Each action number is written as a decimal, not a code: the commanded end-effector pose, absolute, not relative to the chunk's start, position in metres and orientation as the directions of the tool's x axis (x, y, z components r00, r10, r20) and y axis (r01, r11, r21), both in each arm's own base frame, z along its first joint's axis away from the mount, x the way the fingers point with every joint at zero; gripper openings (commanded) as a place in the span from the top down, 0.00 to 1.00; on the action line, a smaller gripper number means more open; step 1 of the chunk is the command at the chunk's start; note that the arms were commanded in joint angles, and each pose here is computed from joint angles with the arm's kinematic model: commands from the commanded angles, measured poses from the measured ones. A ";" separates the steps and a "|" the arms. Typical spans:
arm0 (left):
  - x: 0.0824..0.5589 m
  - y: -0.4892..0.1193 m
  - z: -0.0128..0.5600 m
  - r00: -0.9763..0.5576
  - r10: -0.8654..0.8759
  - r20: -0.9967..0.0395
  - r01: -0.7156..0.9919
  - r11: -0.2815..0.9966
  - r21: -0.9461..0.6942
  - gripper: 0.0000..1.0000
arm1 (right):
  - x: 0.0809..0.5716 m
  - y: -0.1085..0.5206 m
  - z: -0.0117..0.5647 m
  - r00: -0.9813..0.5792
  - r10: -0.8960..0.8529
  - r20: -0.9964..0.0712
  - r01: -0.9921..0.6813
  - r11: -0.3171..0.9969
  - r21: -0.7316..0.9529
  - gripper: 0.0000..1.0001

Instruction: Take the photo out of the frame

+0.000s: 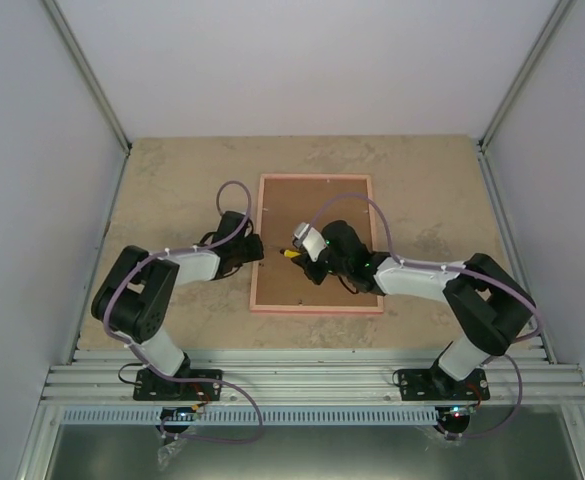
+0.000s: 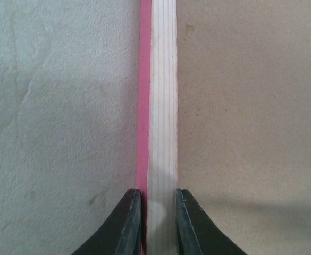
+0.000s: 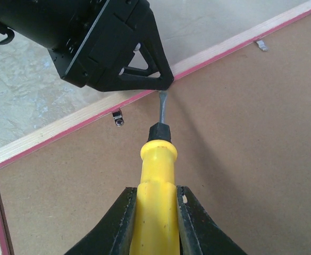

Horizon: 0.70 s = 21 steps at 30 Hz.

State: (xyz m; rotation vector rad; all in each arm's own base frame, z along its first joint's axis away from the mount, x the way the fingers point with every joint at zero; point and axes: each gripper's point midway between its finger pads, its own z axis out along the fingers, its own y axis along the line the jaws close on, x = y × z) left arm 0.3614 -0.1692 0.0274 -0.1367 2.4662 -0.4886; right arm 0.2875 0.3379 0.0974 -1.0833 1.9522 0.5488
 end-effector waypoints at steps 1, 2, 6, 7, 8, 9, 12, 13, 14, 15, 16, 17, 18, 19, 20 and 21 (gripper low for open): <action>0.324 -0.166 0.001 -0.882 -0.220 -0.417 -0.041 0.917 -0.396 0.91 | 0.278 0.348 0.092 -0.315 -0.503 -0.805 -0.873 0.486 0.038 1.00; 0.321 -0.167 0.001 -0.885 -0.217 -0.412 -0.036 0.914 -0.405 0.91 | 0.277 0.349 0.092 -0.315 -0.499 -0.807 -0.876 0.480 0.045 1.00; 0.314 -0.165 -0.003 -0.892 -0.206 -0.402 -0.034 0.917 -0.397 0.88 | 0.277 0.351 0.089 -0.318 -0.508 -0.801 -0.879 0.474 0.049 0.99; 0.312 -0.163 -0.004 -0.894 -0.203 -0.399 -0.033 0.919 -0.393 0.88 | 0.275 0.353 0.089 -0.318 -0.507 -0.801 -0.883 0.466 0.055 0.99; 0.311 -0.163 -0.004 -0.894 -0.200 -0.400 -0.030 0.919 -0.392 0.87 | 0.273 0.355 0.089 -0.316 -0.507 -0.802 -0.887 0.458 0.060 0.99; 0.310 -0.163 -0.003 -0.894 -0.200 -0.401 -0.028 0.918 -0.395 0.87 | 0.272 0.357 0.088 -0.316 -0.508 -0.801 -0.890 0.450 0.066 1.00; 0.310 -0.166 0.002 -0.889 -0.204 -0.410 -0.017 0.910 -0.414 0.87 | 0.270 0.359 0.082 -0.320 -0.520 -0.792 -0.893 0.445 0.069 1.00; 0.312 -0.166 0.005 -0.887 -0.203 -0.415 -0.013 0.909 -0.417 0.87 | 0.271 0.360 0.081 -0.323 -0.520 -0.791 -0.893 0.445 0.072 1.00; 0.312 -0.167 0.006 -0.886 -0.204 -0.416 -0.012 0.908 -0.420 0.87 | 0.270 0.361 0.080 -0.327 -0.521 -0.788 -0.893 0.444 0.076 0.99; 0.312 -0.167 0.007 -0.885 -0.205 -0.417 -0.012 0.908 -0.420 0.87 | 0.270 0.362 0.078 -0.328 -0.523 -0.787 -0.894 0.442 0.079 0.99; 0.312 -0.166 0.007 -0.884 -0.206 -0.419 -0.015 0.909 -0.417 0.86 | 0.270 0.362 0.077 -0.330 -0.525 -0.785 -0.895 0.439 0.082 1.00; 0.313 -0.165 0.007 -0.883 -0.206 -0.421 -0.015 0.910 -0.414 0.86 | 0.269 0.363 0.076 -0.331 -0.527 -0.783 -0.895 0.437 0.084 0.99; 0.312 -0.166 0.007 -0.884 -0.203 -0.420 -0.014 0.911 -0.412 0.86 | 0.269 0.364 0.076 -0.329 -0.528 -0.783 -0.897 0.435 0.083 1.00; 0.313 -0.166 0.006 -0.886 -0.203 -0.417 -0.015 0.911 -0.413 0.86 | 0.268 0.364 0.075 -0.329 -0.530 -0.782 -0.898 0.431 0.085 1.00; 0.313 -0.167 0.005 -0.887 -0.203 -0.414 -0.014 0.910 -0.415 0.86 | 0.268 0.364 0.075 -0.329 -0.531 -0.781 -0.899 0.430 0.086 1.00; 0.313 -0.168 0.004 -0.889 -0.202 -0.410 -0.014 0.909 -0.417 0.86 | 0.267 0.365 0.073 -0.332 -0.533 -0.779 -0.898 0.430 0.088 1.00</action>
